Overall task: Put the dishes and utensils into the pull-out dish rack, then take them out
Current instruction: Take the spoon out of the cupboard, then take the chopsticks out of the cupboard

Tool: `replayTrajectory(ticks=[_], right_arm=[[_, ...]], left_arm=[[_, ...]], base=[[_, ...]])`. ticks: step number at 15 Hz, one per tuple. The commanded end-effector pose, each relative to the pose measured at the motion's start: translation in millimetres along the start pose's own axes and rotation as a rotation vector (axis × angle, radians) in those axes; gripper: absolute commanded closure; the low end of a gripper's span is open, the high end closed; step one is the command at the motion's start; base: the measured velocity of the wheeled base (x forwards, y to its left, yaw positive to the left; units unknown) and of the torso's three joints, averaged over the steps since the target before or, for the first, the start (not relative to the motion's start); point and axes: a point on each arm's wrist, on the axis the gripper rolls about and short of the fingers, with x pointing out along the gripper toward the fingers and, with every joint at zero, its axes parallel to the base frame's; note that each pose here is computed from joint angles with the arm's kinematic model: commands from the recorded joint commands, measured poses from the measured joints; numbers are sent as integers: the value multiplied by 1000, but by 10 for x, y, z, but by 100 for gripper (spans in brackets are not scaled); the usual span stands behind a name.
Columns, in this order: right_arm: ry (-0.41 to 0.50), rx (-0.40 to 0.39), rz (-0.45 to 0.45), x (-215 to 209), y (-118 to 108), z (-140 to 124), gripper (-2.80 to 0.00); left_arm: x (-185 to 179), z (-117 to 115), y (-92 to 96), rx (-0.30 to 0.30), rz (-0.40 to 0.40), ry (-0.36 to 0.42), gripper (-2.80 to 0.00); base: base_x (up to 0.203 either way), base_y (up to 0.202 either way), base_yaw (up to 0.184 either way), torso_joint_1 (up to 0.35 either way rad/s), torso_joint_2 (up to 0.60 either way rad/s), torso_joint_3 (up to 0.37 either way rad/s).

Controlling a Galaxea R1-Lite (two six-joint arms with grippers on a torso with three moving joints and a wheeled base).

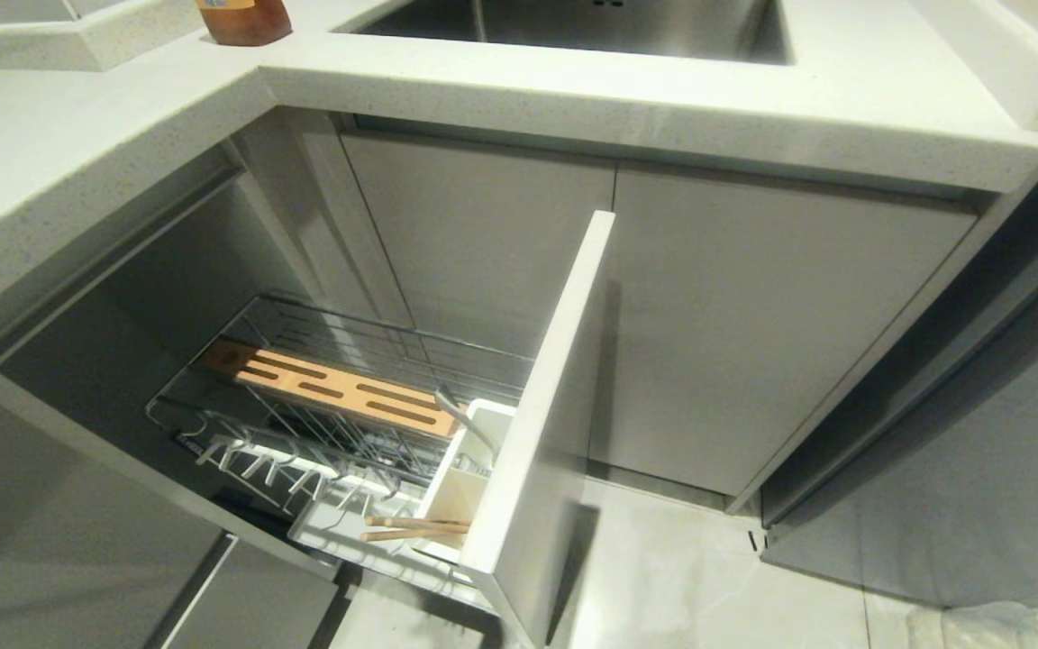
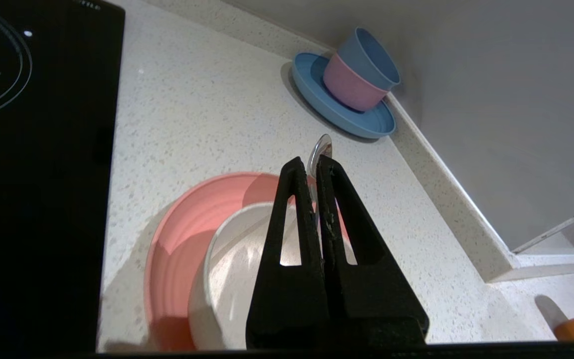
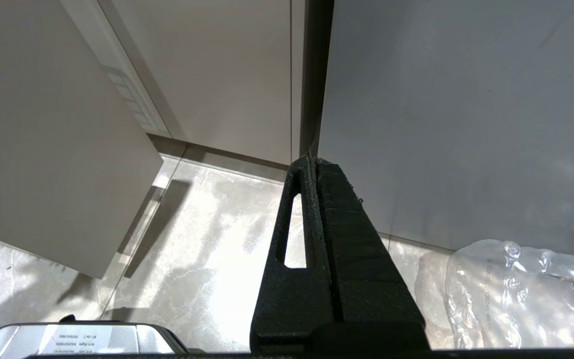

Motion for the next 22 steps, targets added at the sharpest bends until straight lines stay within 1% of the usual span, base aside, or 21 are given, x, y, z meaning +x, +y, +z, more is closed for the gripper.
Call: replayTrajectory(ticks=[1, 3, 5, 6, 9, 13, 16, 18, 22], right_arm=[[1, 0, 1, 0, 0, 0, 0], [0, 0, 0, 0, 0, 1, 0], [1, 0, 1, 0, 0, 0, 0], [0, 0, 1, 0, 0, 1, 0], [0, 0, 1, 0, 0, 1, 0], [0, 0, 0, 0, 0, 1, 0], [1, 0, 0, 0, 0, -1, 0], [0, 0, 1, 0, 0, 0, 0], [0, 0, 1, 0, 0, 0, 0]], left_arm=[[-83, -24, 25, -9, -9, -6, 0], [-116, -52, 55, -12, -40, -39, 0], [-185, -68, 109, -10, -69, -98, 0], [-212, -85, 131, -10, -81, -116, 0], [-280, -158, 218, -8, -86, -132, 0], [-295, -251, 317, -4, -136, -162, 0], [-292, -245, 348, -26, -162, -212, 0], [-236, -259, 375, -26, -154, -212, 0], [-9, -319, 444, -25, -143, -201, 0]], base=[[0, 0, 0, 0, 0, 0], [0, 0, 0, 0, 0, 0], [0, 0, 0, 0, 0, 0], [0, 0, 0, 0, 0, 0], [0, 0, 0, 0, 0, 0], [0, 0, 0, 0, 0, 0], [0, 0, 0, 0, 0, 0], [0, 0, 0, 0, 0, 0], [0, 0, 0, 0, 0, 0]])
